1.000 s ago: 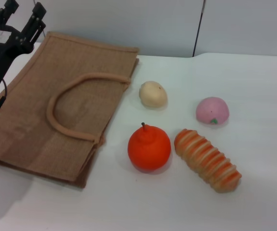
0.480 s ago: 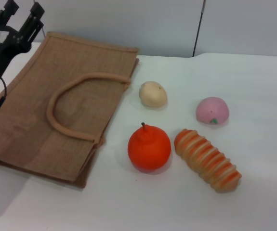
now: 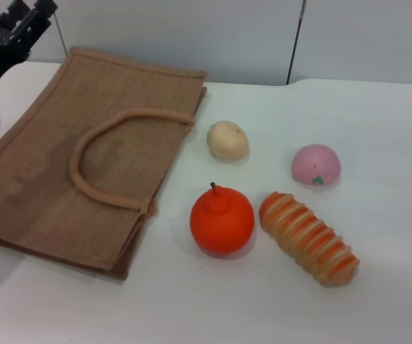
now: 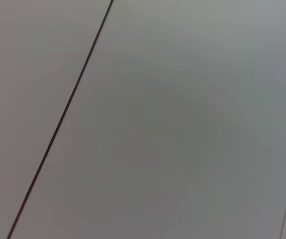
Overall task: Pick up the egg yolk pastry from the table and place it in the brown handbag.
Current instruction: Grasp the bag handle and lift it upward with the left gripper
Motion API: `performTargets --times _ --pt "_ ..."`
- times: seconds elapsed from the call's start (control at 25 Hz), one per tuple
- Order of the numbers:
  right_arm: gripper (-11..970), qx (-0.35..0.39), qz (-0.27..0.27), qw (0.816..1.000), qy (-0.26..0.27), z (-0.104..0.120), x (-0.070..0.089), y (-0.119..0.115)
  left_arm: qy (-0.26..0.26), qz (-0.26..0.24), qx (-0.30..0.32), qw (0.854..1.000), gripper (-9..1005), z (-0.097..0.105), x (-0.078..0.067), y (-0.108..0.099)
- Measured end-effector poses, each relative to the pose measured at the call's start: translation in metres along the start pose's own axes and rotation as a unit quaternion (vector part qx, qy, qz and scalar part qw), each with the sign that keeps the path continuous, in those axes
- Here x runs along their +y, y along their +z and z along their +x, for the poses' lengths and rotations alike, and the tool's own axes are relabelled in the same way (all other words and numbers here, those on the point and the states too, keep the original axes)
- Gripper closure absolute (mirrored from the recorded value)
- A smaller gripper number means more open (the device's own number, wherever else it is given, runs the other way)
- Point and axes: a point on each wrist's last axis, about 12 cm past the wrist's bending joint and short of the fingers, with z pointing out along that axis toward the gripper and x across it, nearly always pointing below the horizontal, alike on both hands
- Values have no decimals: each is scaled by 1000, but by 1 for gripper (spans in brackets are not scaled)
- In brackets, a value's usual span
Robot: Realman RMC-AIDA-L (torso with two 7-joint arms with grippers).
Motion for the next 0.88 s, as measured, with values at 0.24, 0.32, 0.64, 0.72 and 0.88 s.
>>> performTargets --times 0.24,0.32,0.64,0.72,0.88 --pt "69 1 0 1000 -1 0 0 0 -103 -29 130 986 269 -18 22 16" --pt "69 0 0 1000 -1 0 0 0 -120 -41 180 975 269 -25 26 22" --pt "68 0 -2 1000 0 0 0 0 -127 -114 401 900 269 -44 34 46" --pt "68 0 -1 1000 -1 0 -1 0 -111 -126 442 881 269 -43 33 51" --pt "68 0 0 1000 -2 -1 -2 0 -82 -138 485 860 270 -38 31 57"
